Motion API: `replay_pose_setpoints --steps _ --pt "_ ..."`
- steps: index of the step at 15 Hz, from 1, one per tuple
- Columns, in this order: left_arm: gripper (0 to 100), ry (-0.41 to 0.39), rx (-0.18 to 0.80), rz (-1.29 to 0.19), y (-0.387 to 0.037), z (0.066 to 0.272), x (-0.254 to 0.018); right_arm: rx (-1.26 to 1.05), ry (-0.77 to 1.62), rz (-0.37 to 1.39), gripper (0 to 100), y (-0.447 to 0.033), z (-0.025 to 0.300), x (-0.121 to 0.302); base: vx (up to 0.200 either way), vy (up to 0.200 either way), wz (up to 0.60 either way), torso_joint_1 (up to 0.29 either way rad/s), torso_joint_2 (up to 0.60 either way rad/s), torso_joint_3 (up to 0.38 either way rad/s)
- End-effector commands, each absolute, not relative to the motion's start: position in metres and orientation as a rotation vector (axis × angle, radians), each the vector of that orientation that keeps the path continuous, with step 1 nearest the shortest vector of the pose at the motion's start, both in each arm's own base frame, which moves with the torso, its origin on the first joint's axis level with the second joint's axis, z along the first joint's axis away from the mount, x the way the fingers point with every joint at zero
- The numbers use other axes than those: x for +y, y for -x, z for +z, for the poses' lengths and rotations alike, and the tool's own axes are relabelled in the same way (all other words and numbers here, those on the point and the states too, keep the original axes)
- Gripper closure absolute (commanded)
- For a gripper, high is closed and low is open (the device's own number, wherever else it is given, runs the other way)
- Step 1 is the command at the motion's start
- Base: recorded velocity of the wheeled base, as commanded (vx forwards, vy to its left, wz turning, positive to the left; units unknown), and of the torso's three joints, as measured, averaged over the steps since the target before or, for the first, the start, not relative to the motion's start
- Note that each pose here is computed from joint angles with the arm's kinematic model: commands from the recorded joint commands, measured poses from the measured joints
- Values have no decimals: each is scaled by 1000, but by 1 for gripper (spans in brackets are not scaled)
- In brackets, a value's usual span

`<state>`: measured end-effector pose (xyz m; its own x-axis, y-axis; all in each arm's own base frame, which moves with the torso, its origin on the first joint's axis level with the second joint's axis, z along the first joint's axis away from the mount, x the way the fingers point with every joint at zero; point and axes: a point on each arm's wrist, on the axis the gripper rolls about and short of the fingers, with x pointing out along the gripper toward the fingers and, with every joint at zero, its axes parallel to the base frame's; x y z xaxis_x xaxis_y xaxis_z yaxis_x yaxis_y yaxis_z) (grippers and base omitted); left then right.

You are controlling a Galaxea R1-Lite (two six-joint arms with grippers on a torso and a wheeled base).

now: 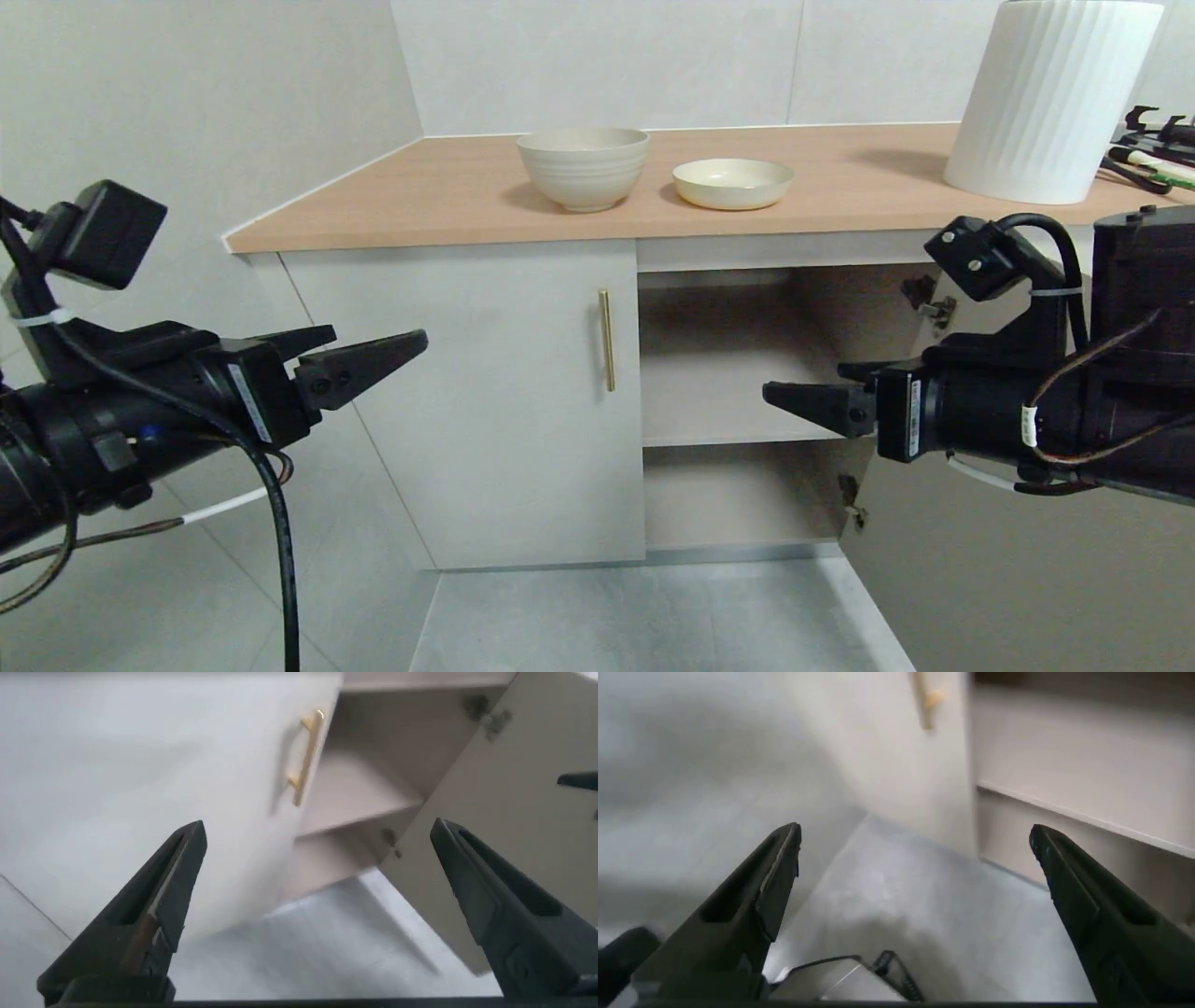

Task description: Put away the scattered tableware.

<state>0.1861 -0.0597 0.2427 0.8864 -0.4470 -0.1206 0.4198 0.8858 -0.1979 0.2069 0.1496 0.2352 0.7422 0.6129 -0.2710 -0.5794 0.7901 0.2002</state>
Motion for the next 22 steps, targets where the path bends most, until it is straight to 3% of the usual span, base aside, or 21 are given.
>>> replay_pose_setpoints --steps 1,6,18,22 --pt "0 171 150 -441 -185 245 -56 351 -99 650 0 -208 233 151 0 0 0 0 0 0" --pt "0 148 159 -444 -190 244 -58 391 -87 658 0 -205 231 154 0 0 0 0 0 0" --pt "0 147 168 -444 -193 242 -59 428 -109 656 0 -204 223 154 200 0 0 4 3 2" --pt "0 149 159 -446 -190 243 -58 425 -105 657 0 -203 223 153 0 0 0 0 0 0"
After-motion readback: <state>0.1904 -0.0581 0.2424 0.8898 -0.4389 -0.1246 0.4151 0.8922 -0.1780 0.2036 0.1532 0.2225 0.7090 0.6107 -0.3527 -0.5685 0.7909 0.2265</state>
